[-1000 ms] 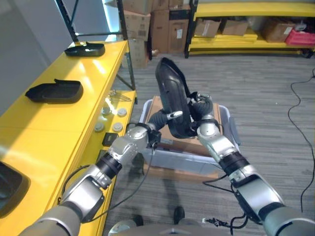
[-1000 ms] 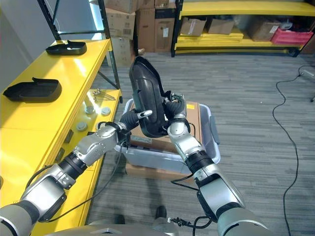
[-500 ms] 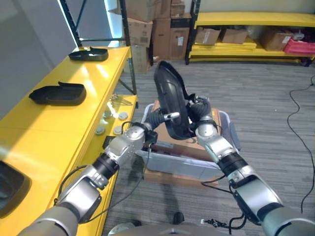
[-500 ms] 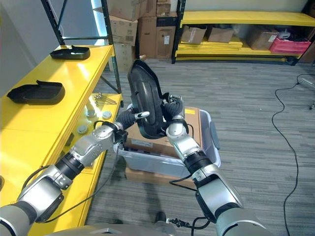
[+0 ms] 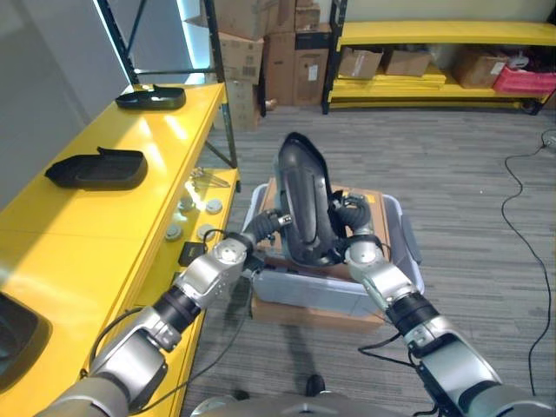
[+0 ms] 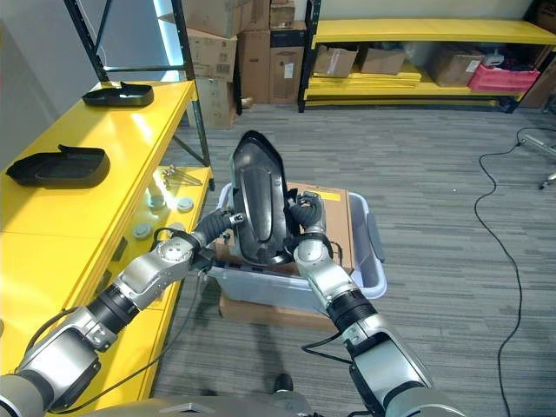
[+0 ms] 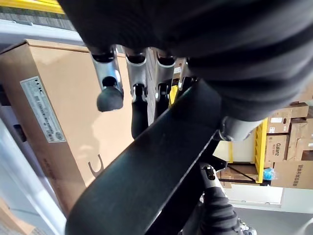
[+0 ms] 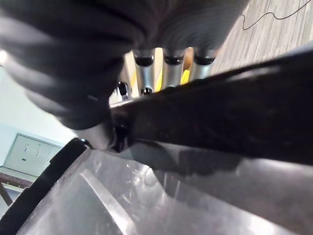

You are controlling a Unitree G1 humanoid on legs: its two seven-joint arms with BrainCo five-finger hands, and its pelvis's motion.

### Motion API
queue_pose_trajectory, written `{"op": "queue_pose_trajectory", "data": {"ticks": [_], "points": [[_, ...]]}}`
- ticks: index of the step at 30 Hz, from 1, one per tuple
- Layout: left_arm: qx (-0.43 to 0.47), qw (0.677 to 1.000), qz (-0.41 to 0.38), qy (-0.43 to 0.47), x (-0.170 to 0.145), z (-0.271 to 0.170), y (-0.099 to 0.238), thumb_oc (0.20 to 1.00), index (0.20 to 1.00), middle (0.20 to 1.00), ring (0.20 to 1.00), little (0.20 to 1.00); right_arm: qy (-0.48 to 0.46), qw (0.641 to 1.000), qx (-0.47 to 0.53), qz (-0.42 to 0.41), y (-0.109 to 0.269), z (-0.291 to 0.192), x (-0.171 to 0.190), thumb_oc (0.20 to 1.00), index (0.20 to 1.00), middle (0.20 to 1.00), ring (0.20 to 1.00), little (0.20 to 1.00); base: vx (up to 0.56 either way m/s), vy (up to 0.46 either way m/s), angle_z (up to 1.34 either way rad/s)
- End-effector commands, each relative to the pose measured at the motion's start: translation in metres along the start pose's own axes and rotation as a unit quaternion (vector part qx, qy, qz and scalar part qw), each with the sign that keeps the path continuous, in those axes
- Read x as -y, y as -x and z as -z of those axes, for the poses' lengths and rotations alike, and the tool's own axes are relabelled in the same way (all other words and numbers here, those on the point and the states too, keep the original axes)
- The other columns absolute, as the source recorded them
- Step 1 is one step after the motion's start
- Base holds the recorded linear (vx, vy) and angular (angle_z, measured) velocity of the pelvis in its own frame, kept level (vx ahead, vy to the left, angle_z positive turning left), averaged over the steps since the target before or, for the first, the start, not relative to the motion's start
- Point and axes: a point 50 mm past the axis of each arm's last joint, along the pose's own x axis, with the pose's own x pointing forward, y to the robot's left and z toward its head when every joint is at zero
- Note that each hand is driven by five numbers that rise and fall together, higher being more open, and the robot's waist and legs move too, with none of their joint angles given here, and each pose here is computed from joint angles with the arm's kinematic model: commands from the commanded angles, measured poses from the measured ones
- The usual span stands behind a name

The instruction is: Move parts from the plastic box to the shelf.

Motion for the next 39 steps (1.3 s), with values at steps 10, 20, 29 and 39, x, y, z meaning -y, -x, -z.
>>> {"op": "queue_pose_trajectory", "data": {"ticks": [10,20,29,39], "points": [[0.09,0.995,0.023,0.029,0.032,-0.034,-0.014,0.2,0.2,0.2,0.2,0.2,-0.122,0.99,0.065,0.0,-0.006,-0.049,-0.021,0.818,0.818,0.818,0.818,0.818,0.0,0.0,0.0],[0.119,0.992,-0.033,0.036,0.014,-0.044,-0.012,0.2,0.2,0.2,0.2,0.2,-0.209,0.977,0.039,-0.013,-0.004,-0.06,-0.028,1.0,1.0,1.0,1.0,1.0,0.0,0.0,0.0],[0.188,0.968,-0.139,0.091,-0.042,-0.065,0.004,0.2,0.2,0.2,0.2,0.2,-0.24,0.97,-0.028,0.024,-0.014,-0.023,0.009,1.0,1.0,1.0,1.0,1.0,0.0,-0.004,-0.02],[0.28,0.897,-0.34,0.045,-0.133,-0.083,0.065,0.2,0.2,0.2,0.2,0.2,-0.218,0.974,-0.021,0.059,0.002,0.009,0.058,1.0,1.0,1.0,1.0,1.0,-0.04,0.005,-0.02]]}}
